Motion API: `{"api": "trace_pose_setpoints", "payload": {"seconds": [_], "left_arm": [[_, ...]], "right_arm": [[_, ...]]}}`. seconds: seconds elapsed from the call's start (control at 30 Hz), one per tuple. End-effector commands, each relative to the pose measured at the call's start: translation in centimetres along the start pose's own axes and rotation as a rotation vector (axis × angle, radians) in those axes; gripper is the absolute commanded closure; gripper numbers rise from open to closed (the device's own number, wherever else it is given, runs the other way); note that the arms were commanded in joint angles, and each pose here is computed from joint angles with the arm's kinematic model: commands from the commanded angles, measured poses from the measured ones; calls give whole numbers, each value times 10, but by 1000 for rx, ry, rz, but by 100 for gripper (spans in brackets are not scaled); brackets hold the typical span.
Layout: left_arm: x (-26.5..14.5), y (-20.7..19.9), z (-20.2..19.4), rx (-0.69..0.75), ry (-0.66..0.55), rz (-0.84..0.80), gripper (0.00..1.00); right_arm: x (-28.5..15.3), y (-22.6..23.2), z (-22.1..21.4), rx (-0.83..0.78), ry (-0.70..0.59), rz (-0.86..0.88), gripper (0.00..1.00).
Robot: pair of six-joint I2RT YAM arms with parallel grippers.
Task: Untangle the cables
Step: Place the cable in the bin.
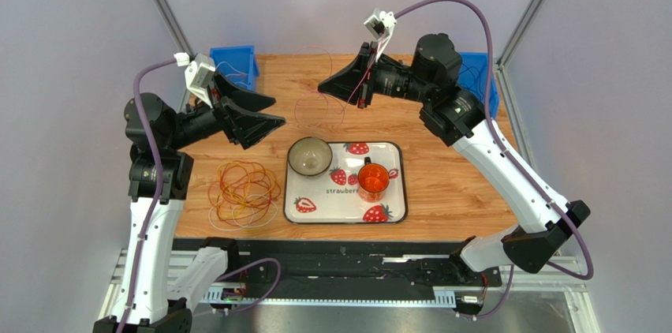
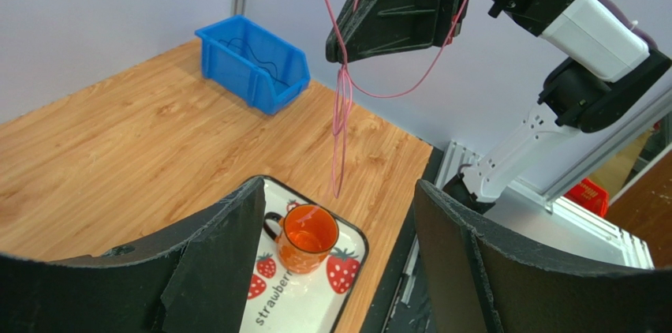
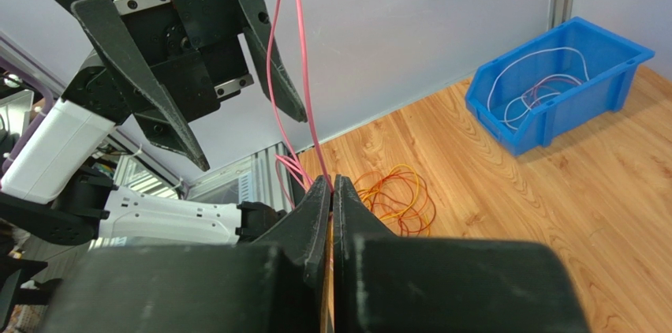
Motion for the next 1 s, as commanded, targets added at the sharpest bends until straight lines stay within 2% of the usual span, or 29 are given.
{"api": "trace_pose_setpoints", "payload": {"seconds": [0.0,0.3,0.5,0.6,0.63,0.7,0.73,0.77,0.83,0.9,0.93,0.97], "left_arm": [[4,-14,16,116,-38,-105,22],[19,-13,13,100,-36,-141,27],[31,-11,11,93,-25,-149,39],[36,-12,10,92,-23,-146,53],[36,-12,10,95,-25,-141,63],[38,-12,11,96,-35,-128,76],[38,-12,11,93,-37,-121,94],[39,-10,12,89,-45,-98,100],[37,-10,13,82,-55,-63,100],[36,-7,19,84,-77,7,100],[36,-4,17,68,-60,37,100],[36,-2,20,65,-70,77,100]], "right_arm": [[-4,12,3,4,-13,50,100],[1,16,1,8,-4,75,100],[4,18,-2,15,6,85,100],[5,18,-4,21,12,88,100],[5,19,-4,20,12,92,100],[5,19,-5,23,13,90,100],[5,19,-6,25,16,92,100],[5,20,-6,24,16,94,100],[5,19,-8,30,24,95,99],[5,17,-9,32,28,86,86],[6,16,-10,36,29,74,66],[5,15,-10,35,27,63,57]]}}
Point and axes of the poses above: each gripper's point midway between its finger pads, its own x axis out along the fingers, its own y axis along the line the jaws close on, z = x × y, the point moved 9 cm from there along -x, back along the fingers, and after that the axes turned 3 degrees about x, right-handed, at the moved point
